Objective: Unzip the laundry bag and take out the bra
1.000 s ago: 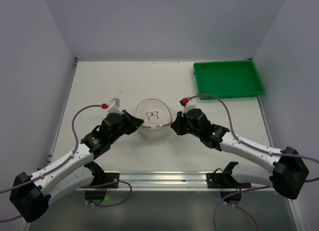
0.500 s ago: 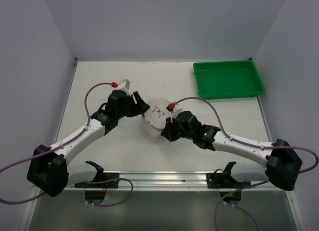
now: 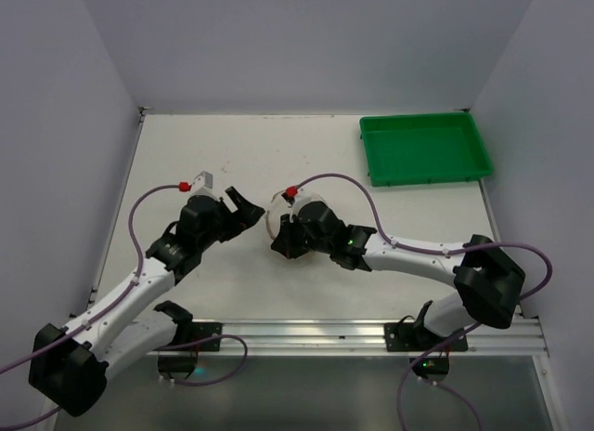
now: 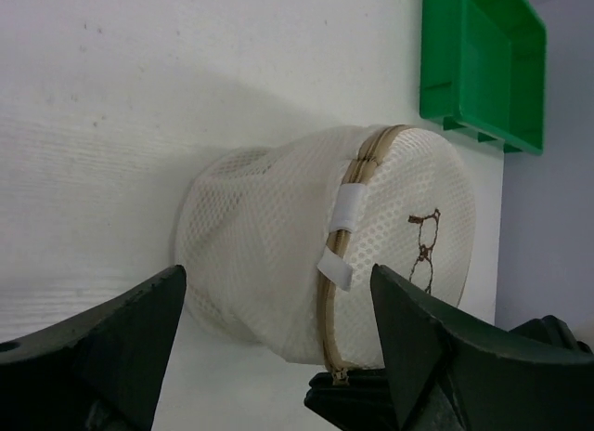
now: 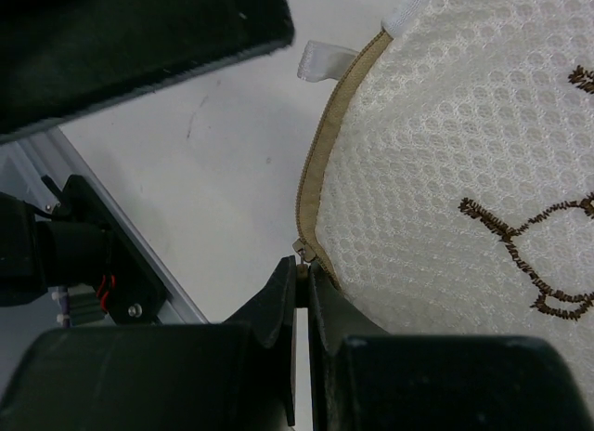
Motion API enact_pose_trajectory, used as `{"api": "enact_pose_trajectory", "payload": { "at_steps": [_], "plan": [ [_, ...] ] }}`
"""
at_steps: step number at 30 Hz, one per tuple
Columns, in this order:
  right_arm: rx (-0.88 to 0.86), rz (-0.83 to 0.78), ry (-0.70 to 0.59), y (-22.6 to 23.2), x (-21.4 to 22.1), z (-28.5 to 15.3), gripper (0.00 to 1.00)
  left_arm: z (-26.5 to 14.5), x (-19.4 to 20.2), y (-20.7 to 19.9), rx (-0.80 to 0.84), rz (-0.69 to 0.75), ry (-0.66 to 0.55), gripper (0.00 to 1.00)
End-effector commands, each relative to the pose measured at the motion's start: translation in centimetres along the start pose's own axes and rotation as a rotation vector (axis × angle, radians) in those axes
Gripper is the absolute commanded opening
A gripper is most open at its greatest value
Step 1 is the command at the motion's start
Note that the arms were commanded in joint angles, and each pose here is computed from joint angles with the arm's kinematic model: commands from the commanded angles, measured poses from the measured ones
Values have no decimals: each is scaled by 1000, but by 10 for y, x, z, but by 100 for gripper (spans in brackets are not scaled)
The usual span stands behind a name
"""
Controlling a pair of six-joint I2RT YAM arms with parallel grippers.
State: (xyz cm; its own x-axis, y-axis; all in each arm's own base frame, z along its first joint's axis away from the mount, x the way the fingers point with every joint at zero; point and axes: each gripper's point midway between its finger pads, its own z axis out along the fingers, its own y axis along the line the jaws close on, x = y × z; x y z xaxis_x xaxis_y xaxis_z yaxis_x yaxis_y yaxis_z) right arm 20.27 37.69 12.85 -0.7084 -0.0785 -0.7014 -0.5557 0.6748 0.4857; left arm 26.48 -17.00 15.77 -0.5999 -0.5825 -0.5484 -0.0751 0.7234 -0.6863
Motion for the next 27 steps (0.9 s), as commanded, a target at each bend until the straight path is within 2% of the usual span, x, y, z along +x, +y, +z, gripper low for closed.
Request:
{"api": "enact_pose_trajectory", "payload": {
  "at_steps": [1, 6, 7, 9, 10, 11, 12, 13, 16, 22, 24, 27],
  "plan": [
    [-39, 2, -79, 17, -27, 1, 0, 11, 12, -13, 53, -37, 44, 83],
    [-40, 5, -78, 17, -26, -2, 0, 25, 27, -30, 94, -14, 95, 65],
    [-37, 6, -77, 16, -25, -3, 0, 26, 26, -40, 129, -19, 88, 56],
    [-11, 6, -85, 11, -25, -5, 0, 29, 30, -43, 140, -19, 98, 47],
    [-10, -5, -82, 10, -24, -7, 0, 30, 31, -44, 139, -20, 100, 30],
    [-1, -13, -69, 5, -18, -7, 0, 31, 33, -41, 131, -19, 103, 21],
    [11, -27, -73, 2, -18, -11, 0, 30, 32, -40, 124, -19, 99, 4],
    [41, -33, -56, -8, -10, -14, 0, 29, 30, -40, 119, -15, 95, 0],
    [101, -30, -60, -38, -2, -32, 0, 26, 23, -27, 60, 17, 65, 0],
    [303, 39, -158, -129, -11, -84, 0, 17, 11, -14, 21, 98, 58, 0],
    [337, 39, -190, -140, -17, -96, 0, 16, 11, -13, 18, 131, 77, 0],
    [297, 12, -183, -130, -23, -94, 0, 21, 9, -12, 6, 206, 94, 0]
  ]
}}
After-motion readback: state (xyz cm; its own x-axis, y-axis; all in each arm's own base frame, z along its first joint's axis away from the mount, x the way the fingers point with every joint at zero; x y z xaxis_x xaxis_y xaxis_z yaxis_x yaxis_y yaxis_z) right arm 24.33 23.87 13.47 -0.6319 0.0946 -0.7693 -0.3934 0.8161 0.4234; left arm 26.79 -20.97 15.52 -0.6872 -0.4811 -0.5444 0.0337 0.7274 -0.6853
